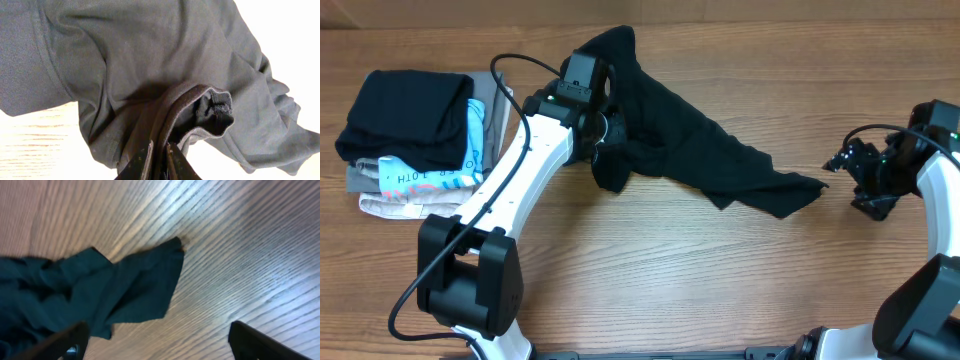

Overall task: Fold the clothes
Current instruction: 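Reach the right gripper to the shirt's right end and grasp it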

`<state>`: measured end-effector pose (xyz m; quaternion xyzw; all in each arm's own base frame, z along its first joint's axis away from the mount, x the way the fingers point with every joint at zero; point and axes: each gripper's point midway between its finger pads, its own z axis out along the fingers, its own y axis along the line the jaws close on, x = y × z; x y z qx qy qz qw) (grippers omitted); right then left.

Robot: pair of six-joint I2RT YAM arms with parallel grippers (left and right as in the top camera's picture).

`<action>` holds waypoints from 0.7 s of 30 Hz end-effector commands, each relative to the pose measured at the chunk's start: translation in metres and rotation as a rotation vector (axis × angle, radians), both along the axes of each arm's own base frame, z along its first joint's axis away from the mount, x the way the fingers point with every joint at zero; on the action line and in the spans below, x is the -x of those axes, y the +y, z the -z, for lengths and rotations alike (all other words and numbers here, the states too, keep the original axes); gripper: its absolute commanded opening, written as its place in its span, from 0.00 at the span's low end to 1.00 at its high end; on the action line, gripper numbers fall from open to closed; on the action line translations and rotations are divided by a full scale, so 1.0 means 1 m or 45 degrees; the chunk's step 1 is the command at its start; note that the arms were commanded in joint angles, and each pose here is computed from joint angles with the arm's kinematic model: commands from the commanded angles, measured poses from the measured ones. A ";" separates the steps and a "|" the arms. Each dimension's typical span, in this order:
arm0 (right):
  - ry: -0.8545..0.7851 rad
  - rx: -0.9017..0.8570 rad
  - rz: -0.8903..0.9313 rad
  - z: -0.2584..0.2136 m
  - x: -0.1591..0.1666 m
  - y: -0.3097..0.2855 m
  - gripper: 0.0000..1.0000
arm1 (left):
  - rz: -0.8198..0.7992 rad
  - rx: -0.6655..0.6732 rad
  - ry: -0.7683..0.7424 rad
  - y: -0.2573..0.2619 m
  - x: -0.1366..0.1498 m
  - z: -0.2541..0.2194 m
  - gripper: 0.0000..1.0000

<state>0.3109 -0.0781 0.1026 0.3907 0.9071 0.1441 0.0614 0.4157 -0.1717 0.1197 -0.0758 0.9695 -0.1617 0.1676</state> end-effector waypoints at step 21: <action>-0.150 -0.298 0.340 0.062 -0.019 0.034 0.75 | 0.011 -0.021 -0.038 0.006 -0.005 -0.006 0.14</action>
